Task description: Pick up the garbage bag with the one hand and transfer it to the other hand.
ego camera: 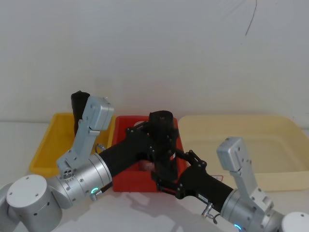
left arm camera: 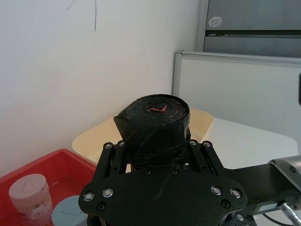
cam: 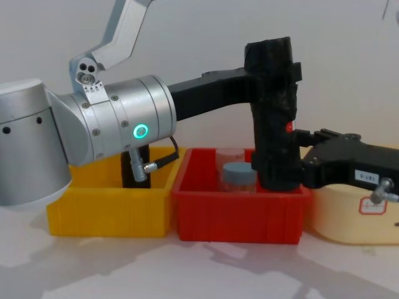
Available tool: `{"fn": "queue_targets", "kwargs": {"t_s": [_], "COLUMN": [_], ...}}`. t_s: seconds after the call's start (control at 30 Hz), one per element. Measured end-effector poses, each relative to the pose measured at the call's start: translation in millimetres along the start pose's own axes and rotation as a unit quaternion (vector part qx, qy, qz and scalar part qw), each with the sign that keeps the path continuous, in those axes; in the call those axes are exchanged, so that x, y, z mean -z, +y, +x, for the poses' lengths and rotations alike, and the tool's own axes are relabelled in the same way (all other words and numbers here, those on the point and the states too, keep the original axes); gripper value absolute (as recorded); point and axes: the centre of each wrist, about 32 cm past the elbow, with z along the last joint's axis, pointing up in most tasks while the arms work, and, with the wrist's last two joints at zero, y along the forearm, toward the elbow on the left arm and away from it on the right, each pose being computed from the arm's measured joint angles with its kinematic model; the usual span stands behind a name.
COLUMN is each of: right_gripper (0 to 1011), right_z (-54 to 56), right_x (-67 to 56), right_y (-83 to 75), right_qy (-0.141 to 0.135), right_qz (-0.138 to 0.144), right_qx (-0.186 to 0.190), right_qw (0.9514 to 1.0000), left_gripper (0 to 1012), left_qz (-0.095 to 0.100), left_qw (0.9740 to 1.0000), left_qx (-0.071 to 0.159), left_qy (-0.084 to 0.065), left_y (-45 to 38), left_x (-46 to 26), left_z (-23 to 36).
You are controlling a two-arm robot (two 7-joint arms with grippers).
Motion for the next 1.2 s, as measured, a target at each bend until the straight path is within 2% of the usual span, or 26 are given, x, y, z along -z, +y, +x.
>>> {"fn": "queue_targets", "kwargs": {"t_s": [0.37,0.47,0.7,0.8,0.9,0.93,1.07,1.2], "right_gripper": [1001,963,797,667,609,547,478,472], "right_z": [7.4,8.6,9.4,9.7,10.1,10.2,10.7,11.0], "right_x": [-3.0,-4.1,-4.9,-5.0,-5.0,-4.9,-4.3,-3.4], "right_y": [13.3,16.7,20.6,21.2,21.5,21.7,21.8,21.8], "right_qy": [-0.004,-0.002,0.004,0.006,0.008,0.01,0.014,0.018], "right_qz": [-0.002,-0.006,-0.007,-0.007,-0.005,-0.004,0.0,0.005], "right_qx": [0.0,0.0,0.004,0.005,0.008,0.008,0.011,0.012], "right_qw": [1.0,1.0,1.0,0.9999,0.9999,0.9999,0.9999,0.9997], "left_gripper": [516,516,516,516,516,516,516,521], "left_qz": [0.0,0.0,0.0,0.0,0.0,0.0,0.0,0.0], "left_qw": [1.0,1.0,1.0,1.0,1.0,1.0,1.0,1.0], "left_qx": [0.0,0.0,0.0,0.0,0.0,0.0,0.0,0.0], "left_qy": [0.0,0.0,0.0,0.0,0.0,0.0,0.0,0.0], "left_y": [0.0,0.0,0.0,0.0,0.0,0.0,-0.1,-0.1], "left_x": [0.0,0.0,0.0,0.0,0.0,0.0,-0.1,-0.1], "left_z": [0.0,0.0,0.0,0.0,0.0,0.0,0.0,0.0]}}
